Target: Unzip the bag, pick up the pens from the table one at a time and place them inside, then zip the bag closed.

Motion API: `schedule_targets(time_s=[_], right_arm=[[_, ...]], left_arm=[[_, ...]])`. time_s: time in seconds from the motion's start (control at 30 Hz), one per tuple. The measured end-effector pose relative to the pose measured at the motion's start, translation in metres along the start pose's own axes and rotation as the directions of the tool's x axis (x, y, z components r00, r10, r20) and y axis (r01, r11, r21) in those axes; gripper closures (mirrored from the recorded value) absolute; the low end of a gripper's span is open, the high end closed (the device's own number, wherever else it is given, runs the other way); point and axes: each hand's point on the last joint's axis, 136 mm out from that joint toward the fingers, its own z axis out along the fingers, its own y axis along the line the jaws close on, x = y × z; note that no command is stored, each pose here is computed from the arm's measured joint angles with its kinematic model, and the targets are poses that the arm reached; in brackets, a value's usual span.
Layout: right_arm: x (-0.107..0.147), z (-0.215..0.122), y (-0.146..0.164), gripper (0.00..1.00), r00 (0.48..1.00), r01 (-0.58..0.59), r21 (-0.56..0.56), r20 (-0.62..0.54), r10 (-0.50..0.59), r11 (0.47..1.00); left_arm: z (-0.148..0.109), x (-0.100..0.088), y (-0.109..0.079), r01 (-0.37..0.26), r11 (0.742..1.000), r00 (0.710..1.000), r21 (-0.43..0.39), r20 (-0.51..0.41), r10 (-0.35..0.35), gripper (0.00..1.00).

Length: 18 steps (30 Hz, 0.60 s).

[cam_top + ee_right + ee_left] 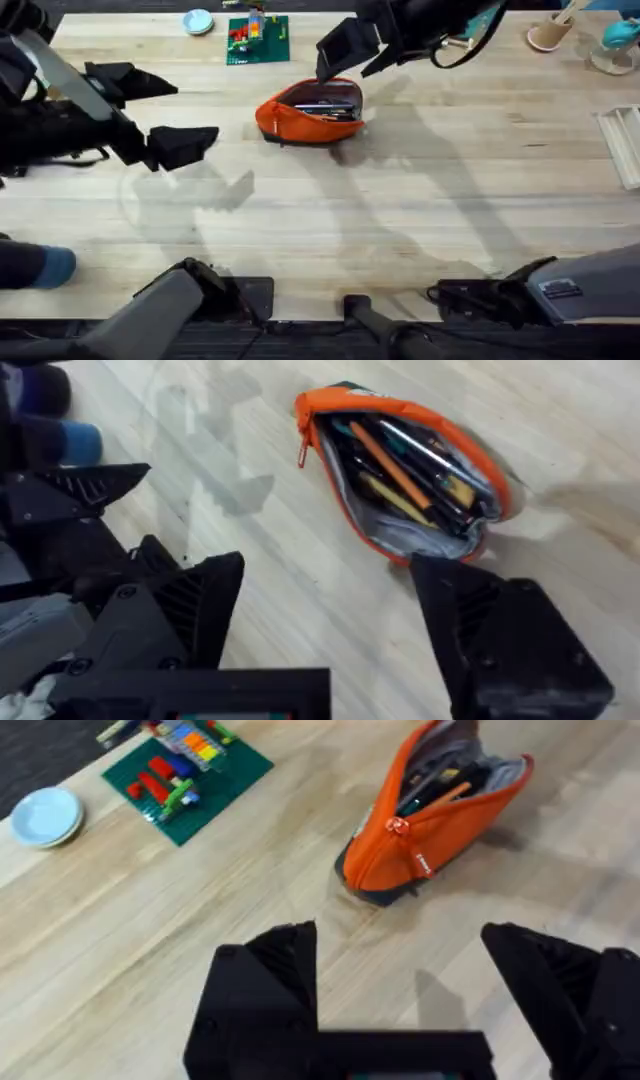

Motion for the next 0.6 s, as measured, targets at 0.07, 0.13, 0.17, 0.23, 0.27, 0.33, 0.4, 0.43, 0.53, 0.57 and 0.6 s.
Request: schedule_targets(time_s=[0.07, 0.13, 0.17, 0.23, 0.27, 0.33, 0.4, 0.43, 0.53, 0.57, 0.6], right_arm=[[0.001, 0.002, 0.006, 0.006, 1.0, -0.014, -0.007, -0.007, 0.014, 1.0], [0.003, 0.006, 0.014, 0.006, 0.999, -0.029, -0.017, -0.016, 0.029, 0.999], [0.004, 0.008, 0.018, 0.006, 0.999, -0.036, -0.023, -0.018, 0.035, 0.999], [0.004, 0.011, 0.027, 0.005, 0.998, -0.052, -0.036, -0.021, 0.052, 0.998], [0.004, 0.013, 0.031, 0.005, 0.998, -0.063, -0.04, -0.023, 0.062, 0.997], [0.005, 0.016, 0.039, 0.005, 0.995, -0.097, -0.049, -0.028, 0.095, 0.994], [0.005, 0.018, 0.046, 0.005, 0.99, -0.139, -0.057, -0.032, 0.137, 0.989], [0.006, 0.02, 0.049, 0.005, 0.986, -0.165, -0.061, -0.035, 0.163, 0.984], [0.008, 0.023, 0.057, 0.005, 0.969, -0.247, -0.065, -0.051, 0.244, 0.967], [0.008, 0.023, 0.059, 0.005, 0.963, -0.266, -0.067, -0.053, 0.263, 0.962], [0.007, 0.024, 0.062, 0.005, 0.958, -0.286, -0.071, -0.052, 0.283, 0.956]], left_arm=[[0.0, 0.0, 0.003, -0.016, 0.999, 1.0, 0.028, -0.01, 0.017, 0.01], [0.0, -0.001, 0.004, -0.029, 0.997, 0.999, 0.069, -0.021, 0.03, 0.01], [-0.001, 0.0, 0.005, -0.034, 0.996, 0.999, 0.086, -0.023, 0.037, 0.01], [-0.001, 0.001, 0.008, -0.052, 0.992, 0.998, 0.116, -0.024, 0.055, 0.01], [-0.001, 0.002, 0.009, -0.061, 0.99, 0.998, 0.126, -0.023, 0.064, 0.01], [0.0, 0.007, 0.011, -0.079, 0.987, 0.996, 0.142, -0.019, 0.083, 0.01], [0.0, 0.013, 0.012, -0.091, 0.984, 0.995, 0.156, -0.016, 0.094, 0.01], [0.001, 0.015, 0.013, -0.099, 0.982, 0.995, 0.158, -0.014, 0.103, 0.01], [0.002, 0.018, 0.015, -0.131, 0.978, 0.991, 0.162, -0.008, 0.134, 0.01], [0.002, 0.019, 0.017, -0.144, 0.976, 0.989, 0.16, -0.006, 0.147, 0.009], [0.003, 0.019, 0.018, -0.158, 0.975, 0.987, 0.158, -0.005, 0.161, 0.007]])
